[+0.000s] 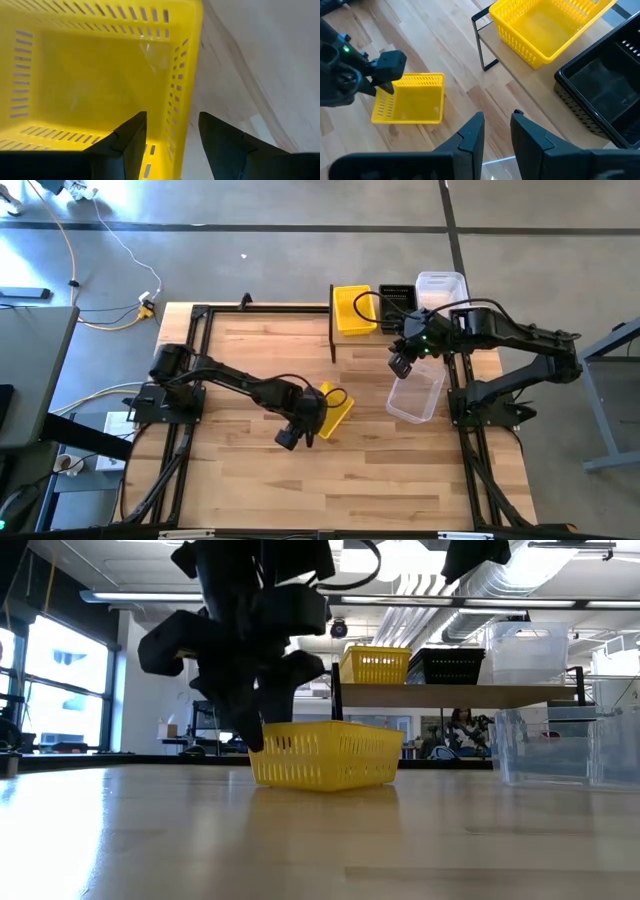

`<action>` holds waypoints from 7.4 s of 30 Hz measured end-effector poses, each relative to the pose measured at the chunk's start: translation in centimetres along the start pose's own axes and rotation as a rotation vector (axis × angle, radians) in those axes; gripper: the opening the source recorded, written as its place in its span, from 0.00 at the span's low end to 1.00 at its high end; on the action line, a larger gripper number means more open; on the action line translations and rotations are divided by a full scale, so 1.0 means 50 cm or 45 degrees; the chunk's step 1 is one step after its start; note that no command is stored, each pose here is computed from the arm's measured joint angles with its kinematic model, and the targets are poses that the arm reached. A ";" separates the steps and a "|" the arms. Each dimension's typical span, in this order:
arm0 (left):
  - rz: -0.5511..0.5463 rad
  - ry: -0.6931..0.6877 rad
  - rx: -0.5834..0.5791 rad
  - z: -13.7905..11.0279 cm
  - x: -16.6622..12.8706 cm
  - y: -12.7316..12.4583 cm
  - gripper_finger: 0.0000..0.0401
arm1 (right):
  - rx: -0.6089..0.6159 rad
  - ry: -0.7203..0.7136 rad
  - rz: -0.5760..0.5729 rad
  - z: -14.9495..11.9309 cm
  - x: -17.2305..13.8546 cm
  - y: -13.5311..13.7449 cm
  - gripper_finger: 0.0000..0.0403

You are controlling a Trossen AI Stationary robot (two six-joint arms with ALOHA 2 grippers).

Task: Stack baskets on shelf by color
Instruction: Stack the yellow bin on top of the other stacked yellow bins on the shelf, then stack the transparent bin on top of the other stacked transparent bins on the shelf

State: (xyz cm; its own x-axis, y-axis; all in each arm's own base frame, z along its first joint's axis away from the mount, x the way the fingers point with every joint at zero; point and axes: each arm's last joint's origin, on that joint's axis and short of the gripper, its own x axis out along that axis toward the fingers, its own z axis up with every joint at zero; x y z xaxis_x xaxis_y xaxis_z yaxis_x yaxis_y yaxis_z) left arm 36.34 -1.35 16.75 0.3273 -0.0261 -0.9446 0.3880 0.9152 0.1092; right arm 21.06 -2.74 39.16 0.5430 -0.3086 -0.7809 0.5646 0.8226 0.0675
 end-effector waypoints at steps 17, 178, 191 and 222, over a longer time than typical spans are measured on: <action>-0.058 -0.012 -0.091 0.000 0.006 -0.002 0.03 | 0.003 0.000 0.000 0.000 0.000 0.000 0.20; 0.709 -0.275 -0.543 0.025 -0.305 0.395 0.32 | 0.326 -0.100 -0.470 0.003 0.004 -0.060 0.20; 0.682 -0.225 -0.624 0.016 -0.418 0.382 0.31 | 0.335 0.250 -0.032 -0.021 0.004 -0.034 0.20; 0.248 -0.240 -0.774 -0.051 -0.372 0.279 0.30 | 0.139 0.721 0.091 -0.247 0.148 0.086 0.27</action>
State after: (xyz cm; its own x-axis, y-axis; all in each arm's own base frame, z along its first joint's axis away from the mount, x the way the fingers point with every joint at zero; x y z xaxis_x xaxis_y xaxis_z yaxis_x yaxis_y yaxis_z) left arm 33.47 12.93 35.05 0.5088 0.1434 -0.8489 -0.2303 0.9728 0.0263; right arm 19.82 4.40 26.02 0.1818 0.0739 -0.9806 0.6162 0.7686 0.1722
